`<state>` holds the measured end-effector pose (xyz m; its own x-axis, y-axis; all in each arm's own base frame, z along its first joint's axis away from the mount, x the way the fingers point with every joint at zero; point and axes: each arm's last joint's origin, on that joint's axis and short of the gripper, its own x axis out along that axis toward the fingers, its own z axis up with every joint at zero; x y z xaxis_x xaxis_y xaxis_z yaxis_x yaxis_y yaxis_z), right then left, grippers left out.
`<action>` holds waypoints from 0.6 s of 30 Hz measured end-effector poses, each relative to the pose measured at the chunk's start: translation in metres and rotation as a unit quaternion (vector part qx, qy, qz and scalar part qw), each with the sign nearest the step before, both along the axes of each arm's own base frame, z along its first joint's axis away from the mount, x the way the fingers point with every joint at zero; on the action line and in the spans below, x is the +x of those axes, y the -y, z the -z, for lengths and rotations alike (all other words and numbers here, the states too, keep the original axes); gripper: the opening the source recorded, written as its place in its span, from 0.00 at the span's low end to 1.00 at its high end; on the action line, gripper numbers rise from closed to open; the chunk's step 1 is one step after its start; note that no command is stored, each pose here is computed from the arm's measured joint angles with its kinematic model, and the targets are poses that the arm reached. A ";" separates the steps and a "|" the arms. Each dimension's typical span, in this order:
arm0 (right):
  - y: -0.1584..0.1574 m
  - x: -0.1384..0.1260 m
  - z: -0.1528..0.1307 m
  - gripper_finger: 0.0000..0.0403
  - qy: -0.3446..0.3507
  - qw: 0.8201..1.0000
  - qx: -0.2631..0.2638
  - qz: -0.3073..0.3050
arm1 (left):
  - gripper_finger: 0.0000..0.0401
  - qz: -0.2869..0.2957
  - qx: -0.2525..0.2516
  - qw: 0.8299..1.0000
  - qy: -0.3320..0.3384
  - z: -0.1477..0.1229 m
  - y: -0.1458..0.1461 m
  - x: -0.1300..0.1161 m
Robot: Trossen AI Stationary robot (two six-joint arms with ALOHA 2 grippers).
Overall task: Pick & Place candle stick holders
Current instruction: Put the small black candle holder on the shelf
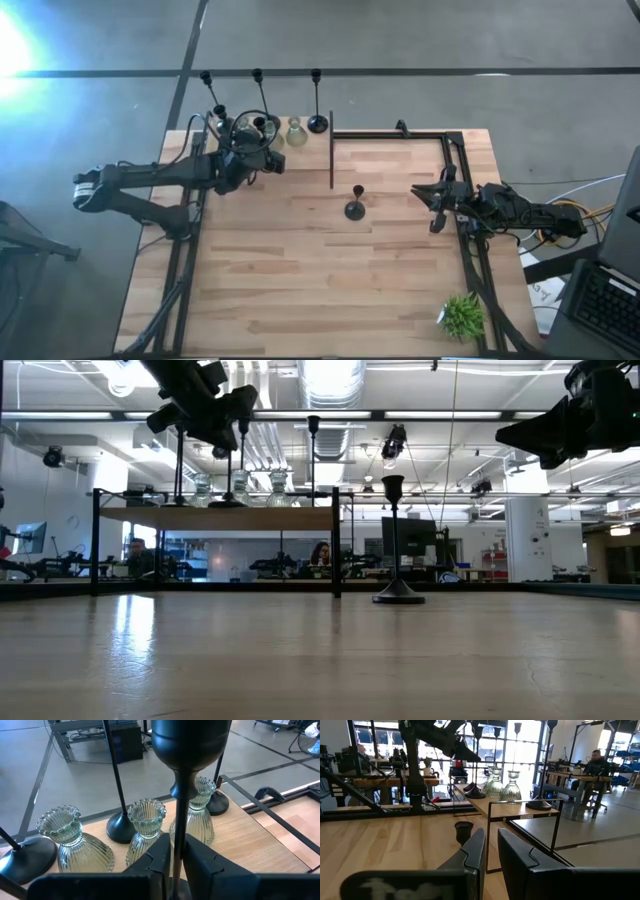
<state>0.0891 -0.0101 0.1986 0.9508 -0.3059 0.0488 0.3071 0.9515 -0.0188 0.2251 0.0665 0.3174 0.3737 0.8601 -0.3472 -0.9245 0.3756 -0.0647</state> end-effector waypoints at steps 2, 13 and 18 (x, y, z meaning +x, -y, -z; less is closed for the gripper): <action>0.000 0.000 0.000 0.11 0.000 1.000 0.000 0.000 | 0.15 0.001 0.000 1.000 -0.001 0.000 0.000 0.000; 0.000 0.000 0.000 0.11 0.001 1.000 0.002 0.000 | 0.29 0.001 0.000 1.000 -0.003 0.002 0.000 0.000; 0.000 0.000 0.000 0.11 0.001 1.000 0.003 -0.001 | 0.31 0.016 -0.007 1.000 -0.002 0.002 0.003 0.001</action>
